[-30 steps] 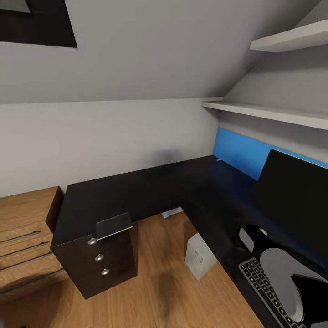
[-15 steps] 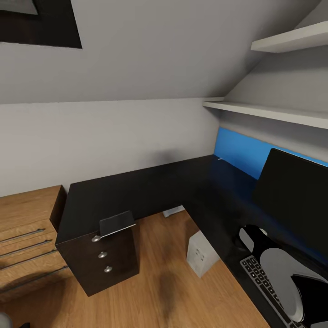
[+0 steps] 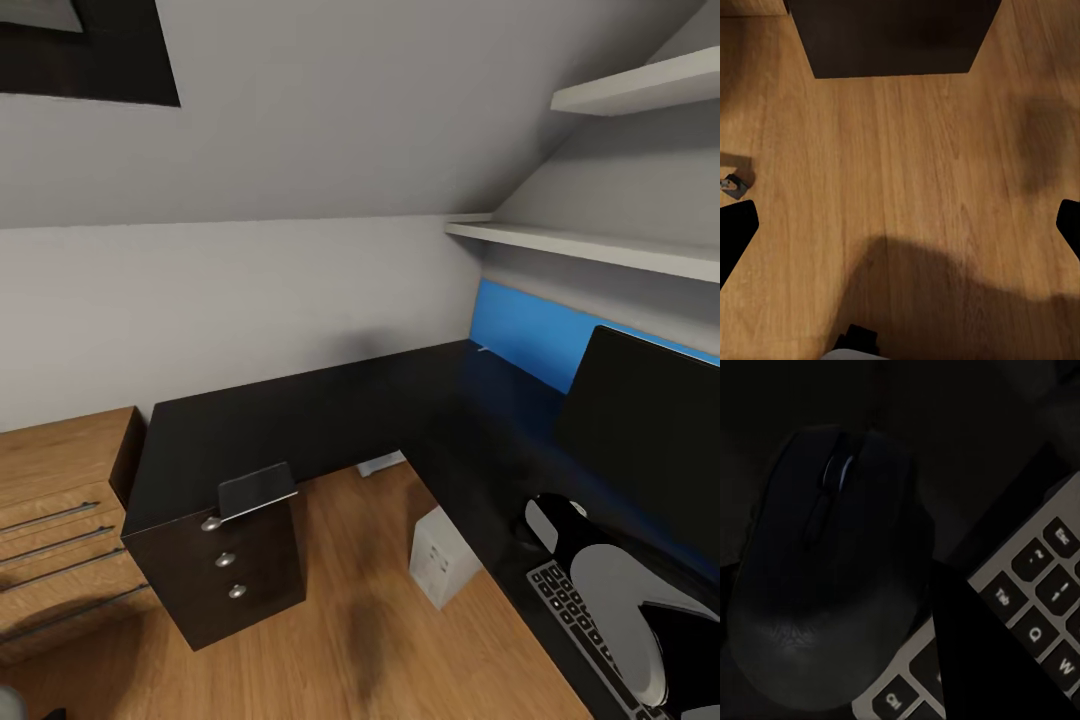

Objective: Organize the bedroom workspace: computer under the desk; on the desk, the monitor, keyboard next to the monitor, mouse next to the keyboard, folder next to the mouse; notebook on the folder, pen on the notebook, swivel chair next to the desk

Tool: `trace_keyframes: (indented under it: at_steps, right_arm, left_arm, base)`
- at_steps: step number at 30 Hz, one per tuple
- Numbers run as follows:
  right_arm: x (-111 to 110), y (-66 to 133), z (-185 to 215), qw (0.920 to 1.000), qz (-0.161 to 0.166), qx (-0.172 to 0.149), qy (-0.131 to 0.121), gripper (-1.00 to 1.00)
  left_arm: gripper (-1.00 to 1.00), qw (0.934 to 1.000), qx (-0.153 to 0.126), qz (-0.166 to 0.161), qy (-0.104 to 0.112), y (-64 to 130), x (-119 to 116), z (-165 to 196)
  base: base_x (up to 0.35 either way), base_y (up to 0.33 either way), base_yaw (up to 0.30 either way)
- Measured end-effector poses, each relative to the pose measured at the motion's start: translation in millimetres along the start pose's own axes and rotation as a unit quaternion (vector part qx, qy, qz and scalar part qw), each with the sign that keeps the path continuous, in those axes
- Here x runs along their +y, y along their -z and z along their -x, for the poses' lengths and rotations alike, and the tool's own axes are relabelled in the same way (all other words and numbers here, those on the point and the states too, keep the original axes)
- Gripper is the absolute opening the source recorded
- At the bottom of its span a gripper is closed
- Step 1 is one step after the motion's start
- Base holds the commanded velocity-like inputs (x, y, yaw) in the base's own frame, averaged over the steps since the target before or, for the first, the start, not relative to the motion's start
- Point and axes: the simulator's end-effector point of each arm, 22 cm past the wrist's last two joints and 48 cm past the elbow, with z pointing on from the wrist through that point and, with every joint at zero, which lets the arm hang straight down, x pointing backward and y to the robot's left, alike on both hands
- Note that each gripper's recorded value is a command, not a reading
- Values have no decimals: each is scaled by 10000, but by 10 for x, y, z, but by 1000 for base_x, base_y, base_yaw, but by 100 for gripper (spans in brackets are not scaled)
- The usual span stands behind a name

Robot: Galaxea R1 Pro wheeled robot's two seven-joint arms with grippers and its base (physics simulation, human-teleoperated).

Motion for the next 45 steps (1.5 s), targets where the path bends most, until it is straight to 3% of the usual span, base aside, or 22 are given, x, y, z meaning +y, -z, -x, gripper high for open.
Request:
trace_keyframes:
  at_steps: [19, 45]
  right_arm:
    - [12, 1, 6, 10000, 11, -19, -25, -100]
    - [75, -290, -119, 10000, 9, -16, -22, -100]
  left_arm:
    - [100, 10000, 2, -11, -4, 1, -15, -3]
    - [100, 10000, 1, -14, 6, -263, -14, -190]
  base:
    - [52, 14, 0]
    - [0, 0, 0]
